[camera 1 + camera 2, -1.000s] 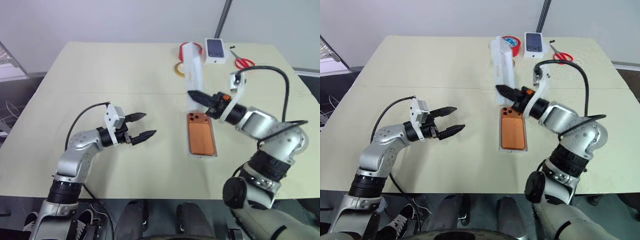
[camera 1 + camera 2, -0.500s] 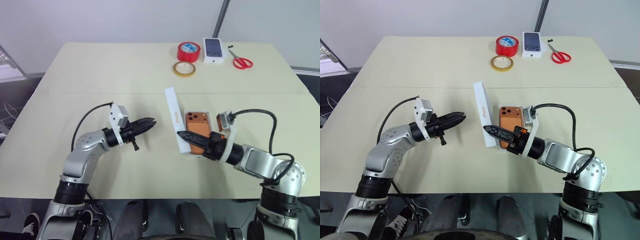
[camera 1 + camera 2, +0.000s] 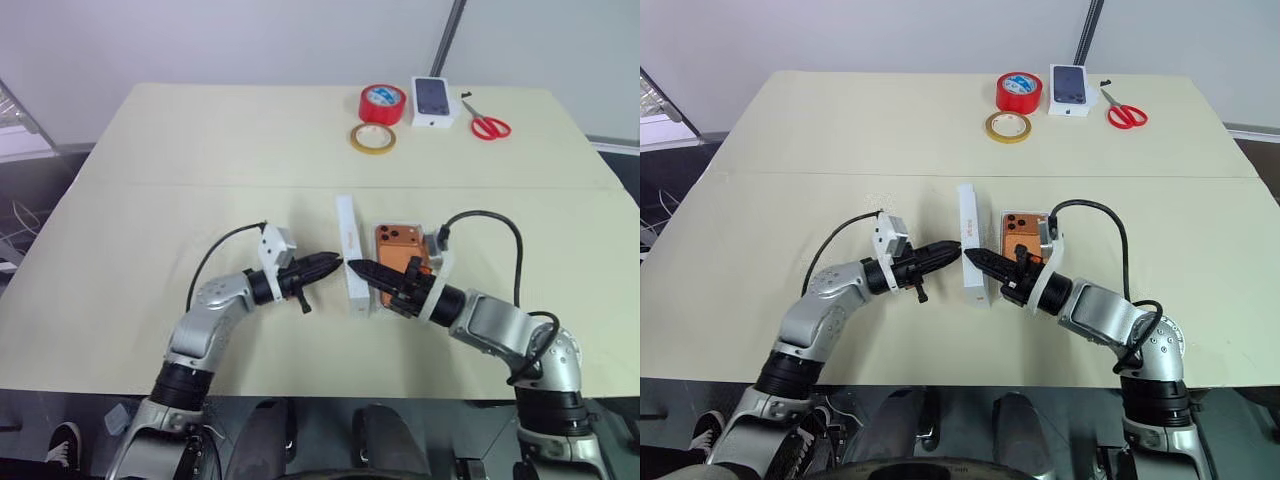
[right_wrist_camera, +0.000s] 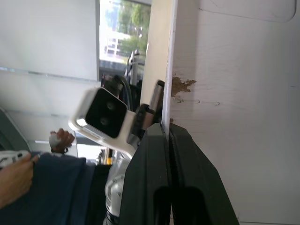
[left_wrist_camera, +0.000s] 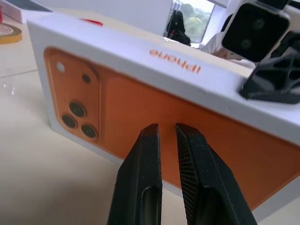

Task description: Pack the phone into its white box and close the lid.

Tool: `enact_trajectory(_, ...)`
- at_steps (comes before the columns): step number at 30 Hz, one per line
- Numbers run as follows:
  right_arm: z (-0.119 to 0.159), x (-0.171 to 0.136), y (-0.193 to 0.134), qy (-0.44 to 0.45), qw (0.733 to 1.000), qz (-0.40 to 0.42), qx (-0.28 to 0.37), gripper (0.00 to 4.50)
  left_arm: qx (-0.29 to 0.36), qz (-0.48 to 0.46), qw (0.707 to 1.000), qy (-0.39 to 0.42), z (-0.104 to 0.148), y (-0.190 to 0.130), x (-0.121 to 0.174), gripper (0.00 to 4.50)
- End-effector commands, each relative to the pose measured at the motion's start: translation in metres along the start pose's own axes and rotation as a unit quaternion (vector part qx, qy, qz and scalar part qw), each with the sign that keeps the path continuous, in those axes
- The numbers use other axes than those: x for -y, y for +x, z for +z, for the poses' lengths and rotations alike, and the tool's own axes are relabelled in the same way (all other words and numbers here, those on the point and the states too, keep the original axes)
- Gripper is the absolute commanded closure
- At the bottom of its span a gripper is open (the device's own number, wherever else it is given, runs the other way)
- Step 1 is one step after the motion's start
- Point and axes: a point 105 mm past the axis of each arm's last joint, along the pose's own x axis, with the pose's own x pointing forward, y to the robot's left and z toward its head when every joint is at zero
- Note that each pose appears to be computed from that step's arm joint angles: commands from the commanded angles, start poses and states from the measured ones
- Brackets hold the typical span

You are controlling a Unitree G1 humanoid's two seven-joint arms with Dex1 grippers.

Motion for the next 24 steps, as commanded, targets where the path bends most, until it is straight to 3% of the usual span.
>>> enact_trajectory(1,0.013,0.01,-0.013,0.001,0.999,-0.027,0.031,3.9,0.014,-0.025,0.999,0.018,0.004,0.02,0.01,3.92)
enact_trajectory(2,0.017,0.013,-0.018,-0.013,0.998,-0.044,0.038,3.69,0.014,-0.031,0.999,0.013,0.002,0.025,0.012,3.92)
enact_trajectory(6,0.026,0.017,-0.035,-0.048,0.995,-0.068,0.045,1.67,0.023,-0.044,0.999,-0.004,0.0,0.039,0.015,3.92)
enact_trajectory(10,0.04,0.015,-0.062,-0.143,0.984,-0.104,0.039,1.67,0.028,-0.062,0.998,-0.009,-0.001,0.056,0.02,3.92)
enact_trajectory(16,0.09,0.029,-0.104,-0.253,0.942,-0.18,0.126,1.67,0.024,-0.098,0.995,-0.017,-0.009,0.075,0.04,3.92)
enact_trajectory(21,0.092,0.028,-0.085,-0.358,0.905,-0.189,0.134,1.67,0.016,-0.092,0.996,0.003,-0.01,0.072,0.038,3.92)
enact_trajectory(24,0.099,0.034,-0.075,-0.461,0.849,-0.223,0.129,2.53,0.02,-0.077,0.997,-0.004,-0.003,0.064,0.029,3.92)
